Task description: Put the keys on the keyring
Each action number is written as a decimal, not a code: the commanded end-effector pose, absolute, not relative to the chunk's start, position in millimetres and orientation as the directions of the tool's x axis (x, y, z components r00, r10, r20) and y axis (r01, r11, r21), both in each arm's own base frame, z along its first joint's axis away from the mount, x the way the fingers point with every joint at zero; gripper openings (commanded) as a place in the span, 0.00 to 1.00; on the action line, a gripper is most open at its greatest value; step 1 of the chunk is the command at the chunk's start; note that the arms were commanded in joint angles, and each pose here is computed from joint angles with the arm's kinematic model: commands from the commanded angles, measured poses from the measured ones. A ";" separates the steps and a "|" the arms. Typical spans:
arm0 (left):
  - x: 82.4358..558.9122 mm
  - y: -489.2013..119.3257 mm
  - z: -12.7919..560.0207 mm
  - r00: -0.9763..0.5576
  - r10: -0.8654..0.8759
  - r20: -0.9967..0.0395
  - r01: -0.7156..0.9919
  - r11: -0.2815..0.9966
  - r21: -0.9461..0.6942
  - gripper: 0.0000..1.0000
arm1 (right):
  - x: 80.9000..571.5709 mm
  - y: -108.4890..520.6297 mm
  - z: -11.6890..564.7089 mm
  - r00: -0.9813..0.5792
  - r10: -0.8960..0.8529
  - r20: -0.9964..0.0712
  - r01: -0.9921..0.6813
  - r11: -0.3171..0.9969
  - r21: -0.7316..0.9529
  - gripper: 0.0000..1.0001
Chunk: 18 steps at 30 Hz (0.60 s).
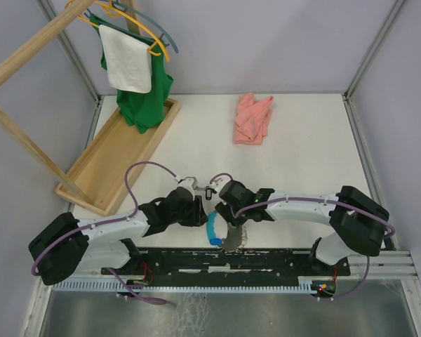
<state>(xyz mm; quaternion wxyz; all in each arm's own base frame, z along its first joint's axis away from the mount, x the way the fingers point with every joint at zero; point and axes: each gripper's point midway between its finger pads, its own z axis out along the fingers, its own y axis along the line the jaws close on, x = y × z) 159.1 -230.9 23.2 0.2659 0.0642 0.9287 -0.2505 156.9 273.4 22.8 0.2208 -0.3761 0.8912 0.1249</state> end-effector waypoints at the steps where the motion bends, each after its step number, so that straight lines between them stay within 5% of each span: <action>1: 163.9 -240.1 24.2 -0.850 -0.101 -0.518 0.200 0.846 -0.494 0.52 | 180.9 262.4 20.1 -0.674 -0.541 -0.503 -0.619 0.785 -0.014 0.58; 12: 173.6 -261.5 38.2 -0.838 -0.119 -0.533 0.234 0.804 -0.547 0.52 | 244.0 209.8 30.9 -0.793 -0.301 -0.529 -0.362 0.932 0.011 0.58; 18: 180.9 -275.5 45.0 -0.833 -0.125 -0.539 0.250 0.784 -0.568 0.52 | 255.7 209.7 60.1 -0.768 -0.299 -0.566 -0.384 0.922 0.034 0.58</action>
